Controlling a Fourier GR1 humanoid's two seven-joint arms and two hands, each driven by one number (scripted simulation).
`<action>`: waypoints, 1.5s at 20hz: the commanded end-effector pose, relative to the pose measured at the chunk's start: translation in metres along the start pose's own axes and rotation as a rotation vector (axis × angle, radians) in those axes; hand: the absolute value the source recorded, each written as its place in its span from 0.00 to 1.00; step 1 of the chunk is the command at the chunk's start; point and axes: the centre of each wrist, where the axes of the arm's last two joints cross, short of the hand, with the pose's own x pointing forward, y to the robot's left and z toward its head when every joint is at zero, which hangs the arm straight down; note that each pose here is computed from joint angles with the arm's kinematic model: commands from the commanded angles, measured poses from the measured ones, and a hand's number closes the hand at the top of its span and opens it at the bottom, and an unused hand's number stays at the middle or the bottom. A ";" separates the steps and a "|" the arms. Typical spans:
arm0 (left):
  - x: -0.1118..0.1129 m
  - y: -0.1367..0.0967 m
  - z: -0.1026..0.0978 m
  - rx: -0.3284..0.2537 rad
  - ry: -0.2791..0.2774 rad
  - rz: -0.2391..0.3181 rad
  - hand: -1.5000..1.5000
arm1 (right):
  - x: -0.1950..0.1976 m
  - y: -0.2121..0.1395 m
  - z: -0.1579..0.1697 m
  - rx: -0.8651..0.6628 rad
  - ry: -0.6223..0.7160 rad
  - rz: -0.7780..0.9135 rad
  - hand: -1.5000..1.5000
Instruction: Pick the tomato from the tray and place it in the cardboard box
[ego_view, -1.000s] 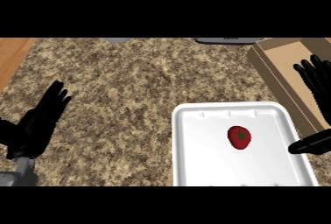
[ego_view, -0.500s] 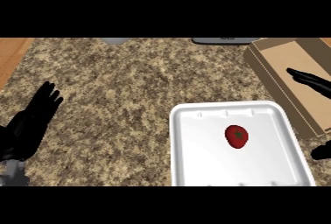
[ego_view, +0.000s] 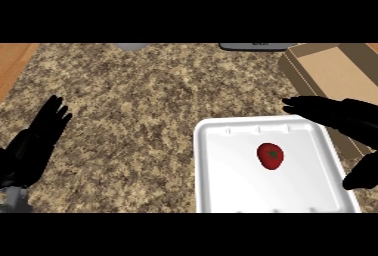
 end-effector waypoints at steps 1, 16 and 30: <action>0.014 -0.006 -0.016 0.002 -0.013 0.003 0.50 | 0.004 0.014 -0.024 0.109 0.085 -0.003 0.00; 0.005 0.000 0.009 0.020 0.002 0.005 0.50 | -0.002 0.050 -0.026 0.195 0.156 0.023 0.00; 0.002 -0.008 0.009 -0.001 -0.006 0.002 0.50 | 0.001 0.037 -0.040 0.157 0.106 0.065 0.00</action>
